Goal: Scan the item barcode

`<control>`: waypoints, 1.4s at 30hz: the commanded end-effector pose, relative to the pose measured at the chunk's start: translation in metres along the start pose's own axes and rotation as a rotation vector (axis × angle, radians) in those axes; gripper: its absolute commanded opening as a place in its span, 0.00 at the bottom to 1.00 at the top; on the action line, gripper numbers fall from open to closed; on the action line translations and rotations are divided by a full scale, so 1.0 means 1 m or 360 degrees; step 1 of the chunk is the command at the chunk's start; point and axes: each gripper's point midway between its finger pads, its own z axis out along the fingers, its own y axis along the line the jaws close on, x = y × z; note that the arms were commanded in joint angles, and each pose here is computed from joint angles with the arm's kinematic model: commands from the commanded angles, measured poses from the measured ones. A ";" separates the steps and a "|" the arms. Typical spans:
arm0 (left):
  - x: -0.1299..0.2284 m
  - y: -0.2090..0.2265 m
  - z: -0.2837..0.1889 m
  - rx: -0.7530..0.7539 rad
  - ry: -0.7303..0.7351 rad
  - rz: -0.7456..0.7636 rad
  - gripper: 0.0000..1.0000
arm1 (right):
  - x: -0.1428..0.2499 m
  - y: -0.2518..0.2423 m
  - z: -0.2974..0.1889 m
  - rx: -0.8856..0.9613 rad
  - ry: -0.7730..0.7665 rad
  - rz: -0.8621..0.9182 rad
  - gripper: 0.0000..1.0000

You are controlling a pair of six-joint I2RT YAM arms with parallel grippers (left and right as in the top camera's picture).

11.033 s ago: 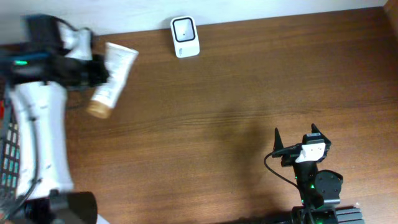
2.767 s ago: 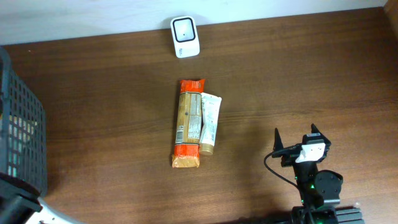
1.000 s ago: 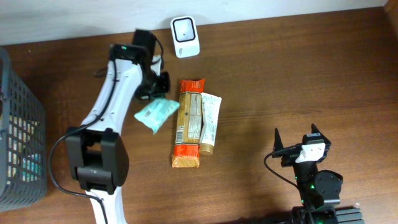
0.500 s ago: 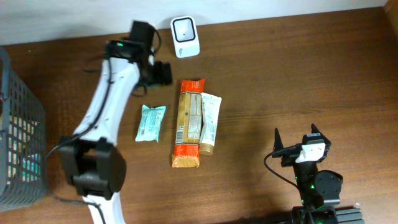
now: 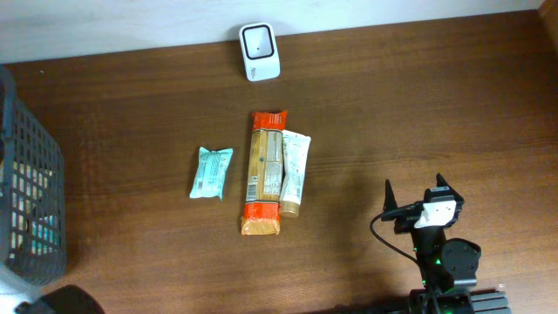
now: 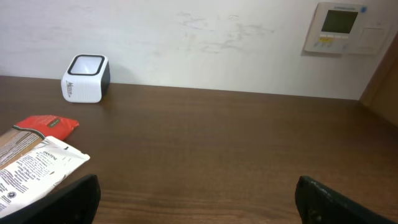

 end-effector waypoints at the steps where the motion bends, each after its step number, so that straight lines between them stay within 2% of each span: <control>1: 0.029 0.006 0.058 0.0162 0.0247 0.0022 0.99 | 0.002 -0.001 0.000 0.0005 0.0001 0.0007 0.99; 5: 0.065 0.003 0.112 0.0372 0.0401 0.0065 0.99 | 0.002 -0.001 0.000 0.0005 0.0001 0.0007 0.99; 9: 0.095 0.004 0.146 0.0381 0.0461 0.0087 1.00 | 0.002 -0.001 0.000 0.0005 0.0001 0.0007 0.99; 18: 0.129 -0.001 0.196 0.0366 0.0685 0.0116 1.00 | 0.002 -0.001 0.000 0.0005 0.0001 0.0007 0.99; 23: 0.132 -0.004 0.210 0.0385 0.0686 0.0211 0.98 | 0.002 -0.001 0.000 0.0005 0.0001 0.0007 0.99; 28: 0.159 -0.007 0.230 0.0404 0.0850 0.0223 0.96 | 0.002 -0.001 0.000 0.0005 0.0001 0.0007 0.99; 31: 0.168 -0.007 0.240 0.0395 0.0899 0.0223 0.84 | 0.002 -0.001 0.000 0.0005 0.0001 0.0007 0.99; 34: 0.166 -0.008 0.241 0.0397 0.0883 0.0221 0.43 | 0.002 -0.001 0.000 0.0005 0.0001 0.0007 0.99; 36: 0.162 -0.008 0.240 0.0399 0.0874 0.0221 0.24 | 0.002 -0.001 0.000 0.0005 0.0001 0.0007 0.99; 39: 0.149 -0.013 0.228 0.0436 0.0875 0.0211 0.14 | 0.002 -0.001 0.000 0.0005 0.0001 0.0007 0.99; 41: 0.122 -0.016 0.210 0.0446 0.0842 0.0211 0.11 | 0.002 -0.001 0.000 0.0005 0.0001 0.0007 0.99; 42: 0.107 -0.016 0.197 0.0451 0.0819 0.0211 0.05 | 0.002 -0.001 0.000 0.0005 0.0001 0.0007 0.99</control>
